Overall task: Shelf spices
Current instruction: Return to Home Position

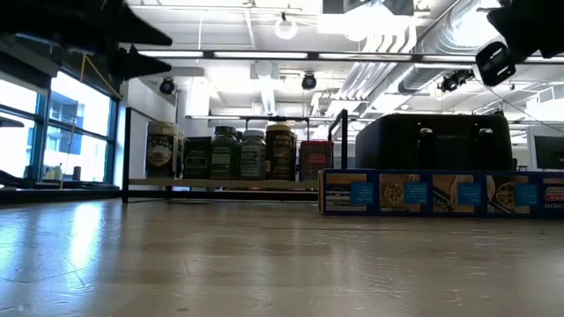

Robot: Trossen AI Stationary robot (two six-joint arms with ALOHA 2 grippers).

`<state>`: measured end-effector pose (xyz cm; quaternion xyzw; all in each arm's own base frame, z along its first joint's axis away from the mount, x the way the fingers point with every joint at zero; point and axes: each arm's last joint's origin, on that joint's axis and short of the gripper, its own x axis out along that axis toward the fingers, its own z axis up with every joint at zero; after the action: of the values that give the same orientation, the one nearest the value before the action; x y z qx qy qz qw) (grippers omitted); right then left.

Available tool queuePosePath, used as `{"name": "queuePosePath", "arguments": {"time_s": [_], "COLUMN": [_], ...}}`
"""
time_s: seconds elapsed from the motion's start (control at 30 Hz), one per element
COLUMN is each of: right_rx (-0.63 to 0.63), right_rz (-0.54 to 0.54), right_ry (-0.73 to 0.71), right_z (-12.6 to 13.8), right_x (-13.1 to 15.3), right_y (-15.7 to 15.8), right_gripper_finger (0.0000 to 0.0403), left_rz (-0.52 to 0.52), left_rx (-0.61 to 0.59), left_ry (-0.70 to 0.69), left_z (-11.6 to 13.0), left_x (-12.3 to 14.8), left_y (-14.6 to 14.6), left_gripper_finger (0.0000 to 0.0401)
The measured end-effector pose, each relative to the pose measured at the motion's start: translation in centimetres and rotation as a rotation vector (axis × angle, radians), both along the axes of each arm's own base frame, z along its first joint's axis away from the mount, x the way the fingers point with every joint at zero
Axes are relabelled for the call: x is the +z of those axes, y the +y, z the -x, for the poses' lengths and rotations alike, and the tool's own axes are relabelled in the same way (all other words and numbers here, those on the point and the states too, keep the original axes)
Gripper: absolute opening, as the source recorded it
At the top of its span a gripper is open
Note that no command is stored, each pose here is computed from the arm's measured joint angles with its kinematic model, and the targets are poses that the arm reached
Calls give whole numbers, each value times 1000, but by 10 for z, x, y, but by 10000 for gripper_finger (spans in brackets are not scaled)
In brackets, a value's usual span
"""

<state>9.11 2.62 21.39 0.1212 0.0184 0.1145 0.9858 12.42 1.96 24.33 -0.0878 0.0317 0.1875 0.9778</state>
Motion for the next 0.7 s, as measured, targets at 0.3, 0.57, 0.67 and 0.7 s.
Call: {"name": "queuePosePath", "arguments": {"time_s": [0.3,0.57,0.67,0.7], "right_rx": [-20,-54,-41,-44], "right_rz": [86,106,95,94], "right_ry": [-31,-80,-137,-159], "right_z": [0,-4,-8,-9], "right_x": [1,-9,-26,-31], "right_y": [-1,0,1,1], "right_gripper_finger": [0,0,0,0], "left_rz": [85,91,90,83], "left_rx": [1,25,7,4], "left_ry": [-100,-196,-203,-193], "left_z": [21,30,29,29], "left_x": [-43,-70,-71,-71], "left_y": [-4,-4,-4,-4], "left_gripper_finger": [332,332,332,333]}}
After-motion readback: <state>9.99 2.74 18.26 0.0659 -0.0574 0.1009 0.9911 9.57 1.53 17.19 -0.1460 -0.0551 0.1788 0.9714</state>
